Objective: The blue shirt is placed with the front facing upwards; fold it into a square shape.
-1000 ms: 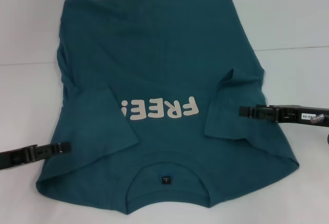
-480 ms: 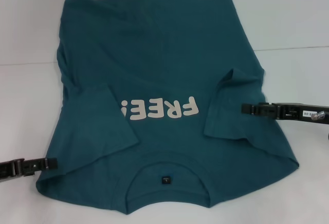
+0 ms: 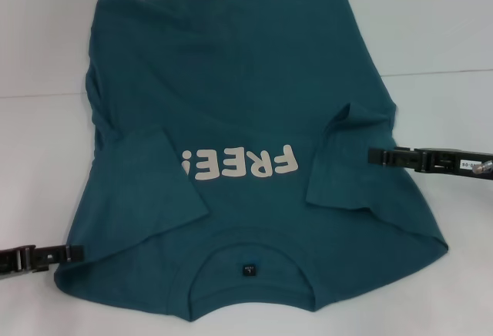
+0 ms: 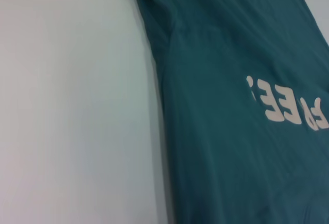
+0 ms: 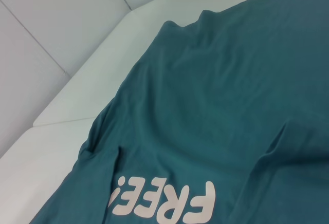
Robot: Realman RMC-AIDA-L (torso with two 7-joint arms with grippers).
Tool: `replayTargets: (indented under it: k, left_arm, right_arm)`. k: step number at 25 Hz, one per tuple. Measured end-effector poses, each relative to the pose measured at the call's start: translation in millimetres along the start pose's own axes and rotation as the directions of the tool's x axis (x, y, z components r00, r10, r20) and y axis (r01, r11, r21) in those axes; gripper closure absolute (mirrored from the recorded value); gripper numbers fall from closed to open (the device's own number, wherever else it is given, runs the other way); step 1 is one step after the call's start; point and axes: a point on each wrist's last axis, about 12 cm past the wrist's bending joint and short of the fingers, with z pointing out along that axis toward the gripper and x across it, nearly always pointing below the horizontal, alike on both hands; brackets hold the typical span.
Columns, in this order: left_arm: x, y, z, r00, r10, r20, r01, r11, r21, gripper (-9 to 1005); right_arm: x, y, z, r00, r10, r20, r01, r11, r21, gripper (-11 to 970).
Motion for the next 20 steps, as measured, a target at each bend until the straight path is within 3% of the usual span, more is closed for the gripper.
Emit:
replayTargets:
  k: [20]
  left_arm:
    - [-8.4, -15.3, 9.7, 0.996, 0.051, -0.077, -0.047, 0.997, 0.059, 120]
  right_arm:
    - [-2.0, -3.0, -2.2, 1.000, 0.015, 0.012, -0.015, 1.000, 0.015, 141]
